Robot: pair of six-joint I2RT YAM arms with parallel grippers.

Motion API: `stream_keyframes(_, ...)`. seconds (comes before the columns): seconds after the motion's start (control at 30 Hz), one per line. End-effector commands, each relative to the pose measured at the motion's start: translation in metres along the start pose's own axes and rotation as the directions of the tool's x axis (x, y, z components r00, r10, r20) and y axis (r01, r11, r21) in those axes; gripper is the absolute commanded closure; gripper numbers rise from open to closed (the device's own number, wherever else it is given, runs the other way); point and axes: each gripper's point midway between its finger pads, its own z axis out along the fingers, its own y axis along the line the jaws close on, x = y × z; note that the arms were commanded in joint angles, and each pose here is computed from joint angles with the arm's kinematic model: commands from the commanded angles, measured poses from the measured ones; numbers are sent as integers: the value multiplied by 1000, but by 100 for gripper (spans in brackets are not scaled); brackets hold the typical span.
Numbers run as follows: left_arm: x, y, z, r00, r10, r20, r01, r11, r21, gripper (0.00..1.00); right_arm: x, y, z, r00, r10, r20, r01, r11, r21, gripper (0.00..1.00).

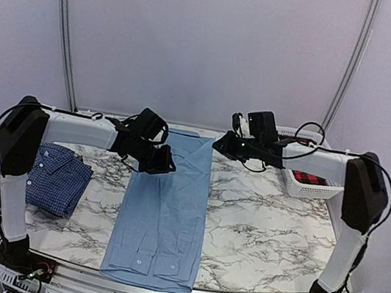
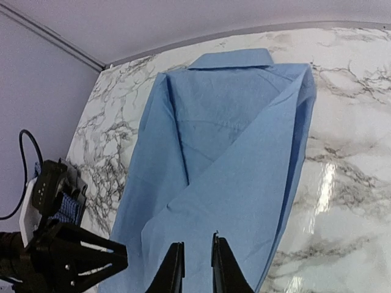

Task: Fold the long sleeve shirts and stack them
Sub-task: Adjust the rectangle-folded shirt at the center of the board.

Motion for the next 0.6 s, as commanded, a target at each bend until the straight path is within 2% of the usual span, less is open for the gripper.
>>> stream_keyframes(0.0,-15,-5,26,998,45,-35,-43,998,38,75,-30,8,42,997,-81,1,80,979,-188,88)
stream_keyframes(0.27,-28,16,59,999,0,-51,1,1000,25,78,-47,-23,113,998,-65,-26,57,969,-239,89)
stream_keyframes(0.57,-18,56,76,993,-66,-95,63,998,-31,80,-77,-84,165,999,47,-22,-52,947,-316,88)
